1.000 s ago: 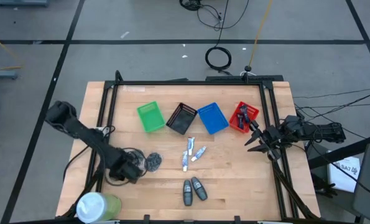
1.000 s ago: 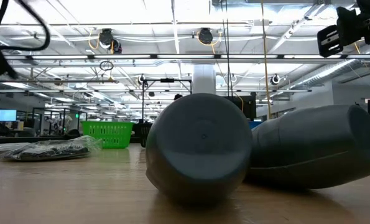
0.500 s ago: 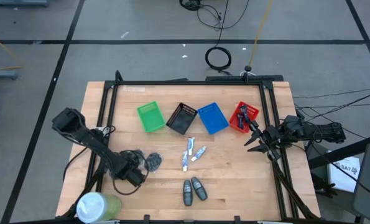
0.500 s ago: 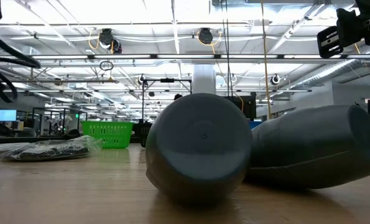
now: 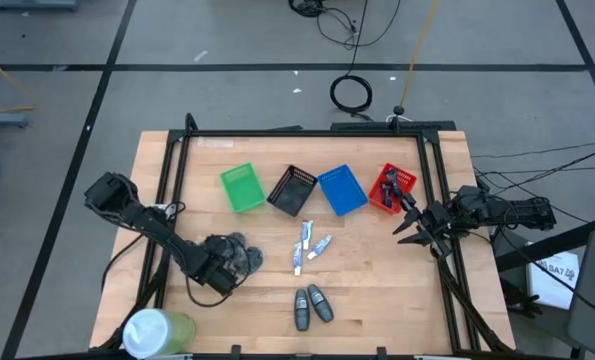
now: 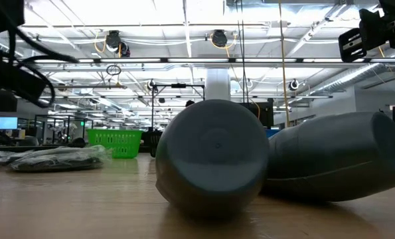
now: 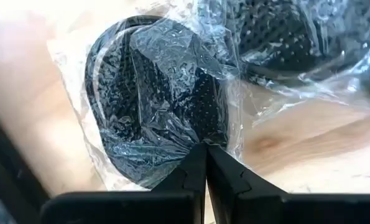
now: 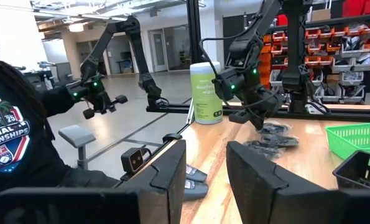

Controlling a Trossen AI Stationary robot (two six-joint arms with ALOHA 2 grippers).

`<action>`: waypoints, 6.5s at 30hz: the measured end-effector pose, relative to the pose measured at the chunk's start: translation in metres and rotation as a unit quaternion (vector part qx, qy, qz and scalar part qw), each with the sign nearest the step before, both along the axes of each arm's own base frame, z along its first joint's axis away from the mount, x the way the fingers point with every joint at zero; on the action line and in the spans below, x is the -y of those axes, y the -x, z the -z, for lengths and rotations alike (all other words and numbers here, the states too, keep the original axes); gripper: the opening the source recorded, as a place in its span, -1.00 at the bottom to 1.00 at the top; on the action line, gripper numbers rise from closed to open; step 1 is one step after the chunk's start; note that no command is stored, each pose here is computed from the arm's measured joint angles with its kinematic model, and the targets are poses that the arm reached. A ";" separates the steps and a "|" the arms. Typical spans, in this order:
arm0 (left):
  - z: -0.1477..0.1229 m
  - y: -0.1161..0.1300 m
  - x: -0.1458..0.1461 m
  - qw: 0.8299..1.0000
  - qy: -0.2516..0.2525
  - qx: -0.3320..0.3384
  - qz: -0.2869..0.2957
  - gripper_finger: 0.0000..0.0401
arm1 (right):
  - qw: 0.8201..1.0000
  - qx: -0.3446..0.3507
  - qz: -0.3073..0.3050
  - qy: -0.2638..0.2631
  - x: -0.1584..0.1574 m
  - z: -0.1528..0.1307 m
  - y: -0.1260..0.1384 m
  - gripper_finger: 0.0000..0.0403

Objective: Pick & Place Travel size toiletries
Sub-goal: Put the bottom black hairbrush into the green bin, then put the left black hairbrush into the green bin

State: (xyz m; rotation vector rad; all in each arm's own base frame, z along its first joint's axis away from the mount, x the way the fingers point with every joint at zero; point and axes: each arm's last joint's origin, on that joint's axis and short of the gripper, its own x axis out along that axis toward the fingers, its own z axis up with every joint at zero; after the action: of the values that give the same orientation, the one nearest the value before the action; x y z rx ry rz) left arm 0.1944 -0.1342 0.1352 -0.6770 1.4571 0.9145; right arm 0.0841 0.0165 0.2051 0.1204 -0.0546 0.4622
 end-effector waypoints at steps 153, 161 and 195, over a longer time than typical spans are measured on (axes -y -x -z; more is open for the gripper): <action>-0.145 -0.060 -0.115 0.937 -0.331 0.116 0.004 -0.99 | 0.999 0.009 0.023 -0.031 0.001 -0.004 0.000 -0.48; -0.126 -0.060 -0.156 0.941 -0.266 0.210 0.018 -1.00 | 0.999 0.016 0.023 -0.032 0.001 -0.005 0.000 -0.48; -0.071 -0.035 -0.179 0.944 -0.165 0.283 -0.030 -0.08 | 0.999 0.014 0.023 -0.030 0.001 -0.005 0.000 -0.48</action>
State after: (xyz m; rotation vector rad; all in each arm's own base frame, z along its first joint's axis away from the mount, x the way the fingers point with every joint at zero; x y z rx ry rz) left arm 0.2296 0.0444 0.2061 -0.6636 0.7549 0.8902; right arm 0.0842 0.0151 0.2099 0.1721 -0.0982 0.4173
